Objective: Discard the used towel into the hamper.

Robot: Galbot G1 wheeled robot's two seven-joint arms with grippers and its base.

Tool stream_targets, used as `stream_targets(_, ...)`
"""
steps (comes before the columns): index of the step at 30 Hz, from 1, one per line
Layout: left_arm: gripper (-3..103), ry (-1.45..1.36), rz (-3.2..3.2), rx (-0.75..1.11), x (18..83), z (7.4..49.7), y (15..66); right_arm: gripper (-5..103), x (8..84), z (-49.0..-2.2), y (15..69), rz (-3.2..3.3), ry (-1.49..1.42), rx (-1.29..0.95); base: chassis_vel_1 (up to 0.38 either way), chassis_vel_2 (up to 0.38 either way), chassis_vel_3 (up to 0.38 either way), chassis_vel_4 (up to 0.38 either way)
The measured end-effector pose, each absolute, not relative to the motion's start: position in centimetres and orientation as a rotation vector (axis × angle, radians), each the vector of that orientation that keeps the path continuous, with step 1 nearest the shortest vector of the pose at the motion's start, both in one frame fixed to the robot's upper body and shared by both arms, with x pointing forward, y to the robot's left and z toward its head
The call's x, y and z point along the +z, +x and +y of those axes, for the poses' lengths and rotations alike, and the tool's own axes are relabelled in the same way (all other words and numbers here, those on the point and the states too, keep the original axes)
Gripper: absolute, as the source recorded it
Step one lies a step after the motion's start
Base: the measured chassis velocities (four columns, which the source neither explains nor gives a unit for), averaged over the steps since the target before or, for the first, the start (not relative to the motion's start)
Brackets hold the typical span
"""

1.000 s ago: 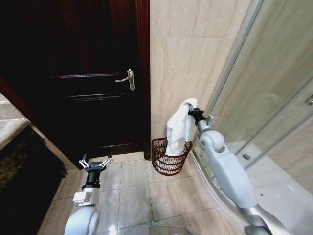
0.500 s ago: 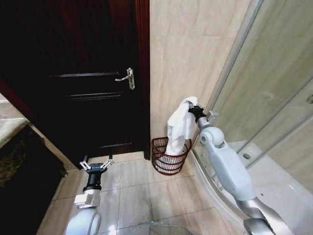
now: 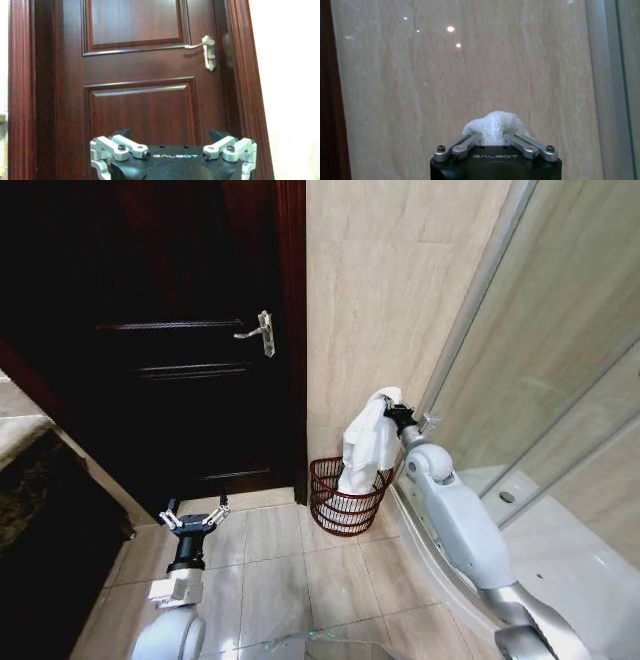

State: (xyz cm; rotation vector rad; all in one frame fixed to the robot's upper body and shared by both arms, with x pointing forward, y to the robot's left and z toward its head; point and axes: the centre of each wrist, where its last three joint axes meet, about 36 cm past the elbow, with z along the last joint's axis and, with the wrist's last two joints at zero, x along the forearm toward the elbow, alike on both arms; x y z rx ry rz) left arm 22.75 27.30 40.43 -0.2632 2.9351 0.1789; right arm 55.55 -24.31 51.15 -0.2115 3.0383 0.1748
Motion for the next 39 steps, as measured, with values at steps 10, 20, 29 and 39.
stream_targets(10, 100, -0.303, 2.913, 0.199, 40.5, 28.0, 21.6, 4, 48.1, -24.1, 57.1, 3.068, -0.215, 0.18, 0.0, 0.0, 0.0, 0.0)
stream_targets(20, 100, -0.322, 2.898, 0.227, 39.4, 28.5, 20.5, 4, 45.4, -22.0, 57.7, 3.042, -0.255, 0.313, 0.0, 0.0, 0.0, 0.0)
stream_targets(29, 100, -0.335, 2.88, 0.23, 39.5, 28.0, 20.4, 4, 44.4, -22.6, 57.2, 3.034, -0.241, 0.419, 0.0, 0.0, 0.0, 0.0)
stream_targets(39, 100, -0.347, 2.875, 0.213, 39.5, 27.0, 20.3, 4, 44.6, -24.0, 56.4, 3.052, -0.251, 0.467, 0.0, 0.0, 0.0, 0.0)
